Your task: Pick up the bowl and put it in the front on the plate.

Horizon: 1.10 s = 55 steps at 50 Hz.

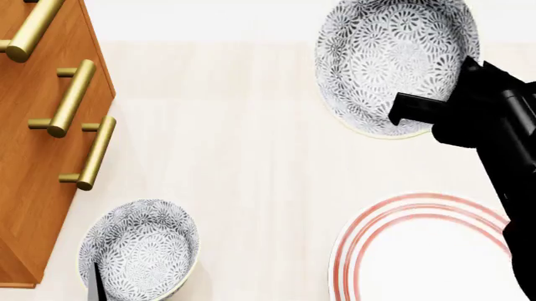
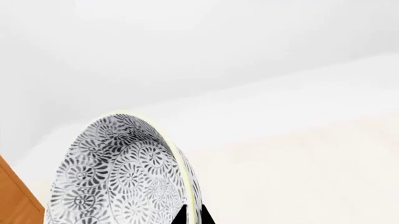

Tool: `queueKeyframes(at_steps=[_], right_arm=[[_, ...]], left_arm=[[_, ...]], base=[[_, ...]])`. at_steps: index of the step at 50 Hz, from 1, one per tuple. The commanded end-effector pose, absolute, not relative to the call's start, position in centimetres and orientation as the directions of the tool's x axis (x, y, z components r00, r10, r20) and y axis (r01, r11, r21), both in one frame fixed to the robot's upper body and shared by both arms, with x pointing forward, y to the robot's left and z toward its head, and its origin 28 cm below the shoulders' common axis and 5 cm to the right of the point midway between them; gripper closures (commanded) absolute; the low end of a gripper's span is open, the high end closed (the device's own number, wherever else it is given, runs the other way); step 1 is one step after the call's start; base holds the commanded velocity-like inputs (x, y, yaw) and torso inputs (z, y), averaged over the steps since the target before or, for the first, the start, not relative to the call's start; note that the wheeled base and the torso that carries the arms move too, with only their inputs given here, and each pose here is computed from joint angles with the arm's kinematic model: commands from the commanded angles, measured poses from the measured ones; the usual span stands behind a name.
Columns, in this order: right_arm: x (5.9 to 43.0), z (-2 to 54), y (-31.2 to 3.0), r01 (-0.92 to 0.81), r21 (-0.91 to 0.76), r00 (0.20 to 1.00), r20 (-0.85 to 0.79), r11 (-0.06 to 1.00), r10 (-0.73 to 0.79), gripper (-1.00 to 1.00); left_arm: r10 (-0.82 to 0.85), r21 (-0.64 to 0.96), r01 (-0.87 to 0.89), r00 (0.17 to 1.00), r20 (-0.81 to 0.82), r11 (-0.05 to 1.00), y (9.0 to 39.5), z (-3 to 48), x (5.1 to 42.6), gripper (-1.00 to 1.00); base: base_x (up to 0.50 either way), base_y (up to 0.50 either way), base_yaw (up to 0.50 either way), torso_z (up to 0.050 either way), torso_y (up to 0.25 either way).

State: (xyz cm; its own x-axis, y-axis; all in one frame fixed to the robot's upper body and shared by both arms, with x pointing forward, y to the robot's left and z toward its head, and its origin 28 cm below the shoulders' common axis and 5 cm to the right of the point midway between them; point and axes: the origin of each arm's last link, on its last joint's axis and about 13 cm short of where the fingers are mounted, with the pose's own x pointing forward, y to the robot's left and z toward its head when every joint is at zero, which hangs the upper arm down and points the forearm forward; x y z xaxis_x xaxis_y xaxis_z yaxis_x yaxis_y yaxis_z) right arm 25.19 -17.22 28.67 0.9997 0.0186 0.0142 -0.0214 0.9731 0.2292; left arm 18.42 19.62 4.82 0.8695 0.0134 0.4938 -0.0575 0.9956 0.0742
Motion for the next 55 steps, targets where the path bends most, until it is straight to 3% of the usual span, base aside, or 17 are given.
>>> queueKeyframes(at_steps=[1, 12, 25, 55], right_arm=[[21.6, 27.1, -19.3, -0.008, 0.184, 0.999, -0.034, 0.983, 0.014, 1.00], [20.0, 25.0, -20.9, -0.134, 0.217, 0.975, -0.148, 0.967, 0.168, 1.00], [20.2, 23.6, -22.8, -0.038, 0.271, 0.978, -0.187, 0.962, 0.091, 1.00], [19.9, 20.6, -24.0, -0.011, 0.295, 0.958, -0.271, 0.955, 0.095, 1.00]], left_arm=[[0.018, 0.070, -0.060, 0.873, 0.487, 0.996, 19.6, 4.8, 18.4, -1.00], [0.015, 0.076, -0.059, 0.875, 0.484, 0.995, 19.6, 4.8, 18.3, -1.00], [0.011, 0.081, -0.057, 0.878, 0.478, 0.995, 19.6, 4.7, 18.3, -1.00], [0.008, 0.085, -0.054, 0.882, 0.471, 0.995, 19.6, 4.5, 18.3, -1.00]], base=[[0.00, 0.00, 0.00, 0.000, 0.000], [0.00, 0.00, 0.00, 0.000, 0.000], [0.00, 0.00, 0.00, 0.000, 0.000], [0.00, 0.00, 0.00, 0.000, 0.001]])
